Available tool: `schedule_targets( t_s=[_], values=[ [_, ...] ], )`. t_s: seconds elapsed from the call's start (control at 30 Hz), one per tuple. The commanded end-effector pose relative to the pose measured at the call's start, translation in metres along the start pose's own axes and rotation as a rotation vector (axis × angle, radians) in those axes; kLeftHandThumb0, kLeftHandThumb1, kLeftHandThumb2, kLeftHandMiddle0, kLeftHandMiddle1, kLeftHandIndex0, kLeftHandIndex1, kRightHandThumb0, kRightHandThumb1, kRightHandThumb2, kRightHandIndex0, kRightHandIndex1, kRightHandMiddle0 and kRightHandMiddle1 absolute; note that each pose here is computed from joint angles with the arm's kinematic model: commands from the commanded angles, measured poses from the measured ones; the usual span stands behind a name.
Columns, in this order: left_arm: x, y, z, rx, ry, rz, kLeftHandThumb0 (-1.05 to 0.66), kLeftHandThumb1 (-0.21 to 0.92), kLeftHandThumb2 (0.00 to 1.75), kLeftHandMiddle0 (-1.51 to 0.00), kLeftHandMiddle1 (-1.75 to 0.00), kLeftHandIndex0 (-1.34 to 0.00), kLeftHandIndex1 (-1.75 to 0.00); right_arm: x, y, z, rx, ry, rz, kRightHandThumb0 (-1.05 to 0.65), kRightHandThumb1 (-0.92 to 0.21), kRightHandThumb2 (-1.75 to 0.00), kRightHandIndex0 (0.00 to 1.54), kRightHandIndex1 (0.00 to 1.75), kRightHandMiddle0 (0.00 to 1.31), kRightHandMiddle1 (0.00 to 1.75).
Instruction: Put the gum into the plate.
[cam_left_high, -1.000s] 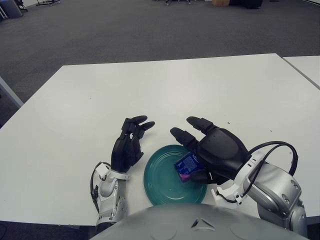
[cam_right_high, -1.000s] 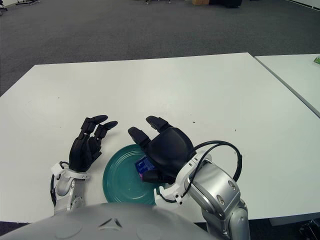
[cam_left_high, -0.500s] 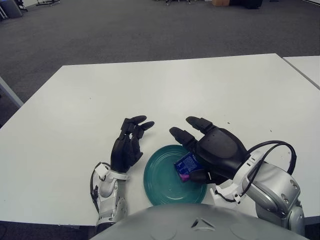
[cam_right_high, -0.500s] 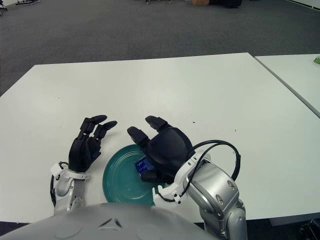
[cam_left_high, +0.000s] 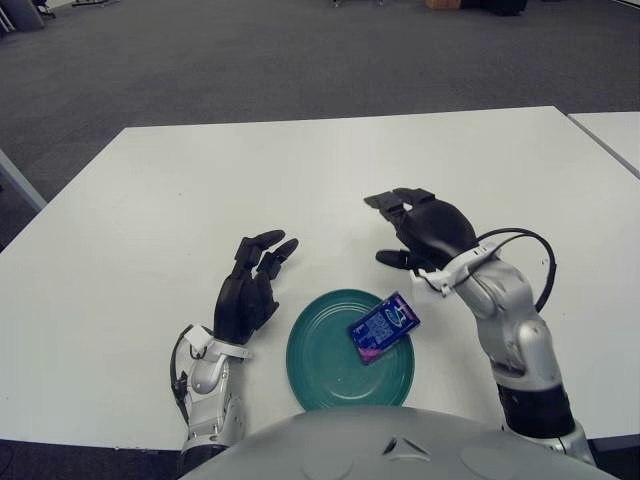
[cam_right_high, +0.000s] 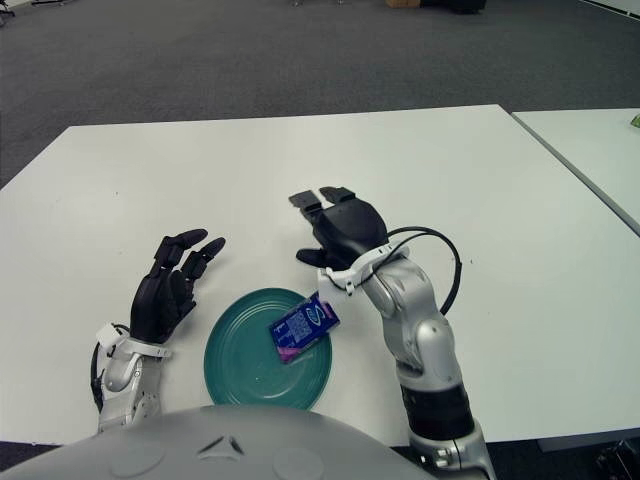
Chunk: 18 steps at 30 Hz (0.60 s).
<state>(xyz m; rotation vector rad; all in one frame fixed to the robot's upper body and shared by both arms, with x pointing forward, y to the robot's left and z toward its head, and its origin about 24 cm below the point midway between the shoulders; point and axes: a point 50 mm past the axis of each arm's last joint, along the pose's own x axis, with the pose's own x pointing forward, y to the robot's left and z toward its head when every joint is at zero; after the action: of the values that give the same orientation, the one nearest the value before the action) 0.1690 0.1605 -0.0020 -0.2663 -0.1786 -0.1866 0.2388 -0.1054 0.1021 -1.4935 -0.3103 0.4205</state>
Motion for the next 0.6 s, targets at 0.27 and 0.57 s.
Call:
schedule_targets(
  t_s=[0.27,0.57],
  values=[
    [-0.054,0.024,-0.045,0.003,0.381,0.214,-0.90,0.92,0.91,-0.33,-0.24,-0.02,-1.00,0.036,0.041,-0.076,0.154,0.126,-0.136,-0.76,-0.92,-0.70,0.30,0.02,0.00,0.58],
    [-0.054,0.026,-0.045,0.005,0.397,0.204,-0.90,0.92,0.93,-0.31,-0.21,0.00,-0.99,0.035,0.034,-0.125,1.203,0.451,-0.434,-0.78,-0.92,-0.79,0.40,0.06,0.00,0.67]
  ],
)
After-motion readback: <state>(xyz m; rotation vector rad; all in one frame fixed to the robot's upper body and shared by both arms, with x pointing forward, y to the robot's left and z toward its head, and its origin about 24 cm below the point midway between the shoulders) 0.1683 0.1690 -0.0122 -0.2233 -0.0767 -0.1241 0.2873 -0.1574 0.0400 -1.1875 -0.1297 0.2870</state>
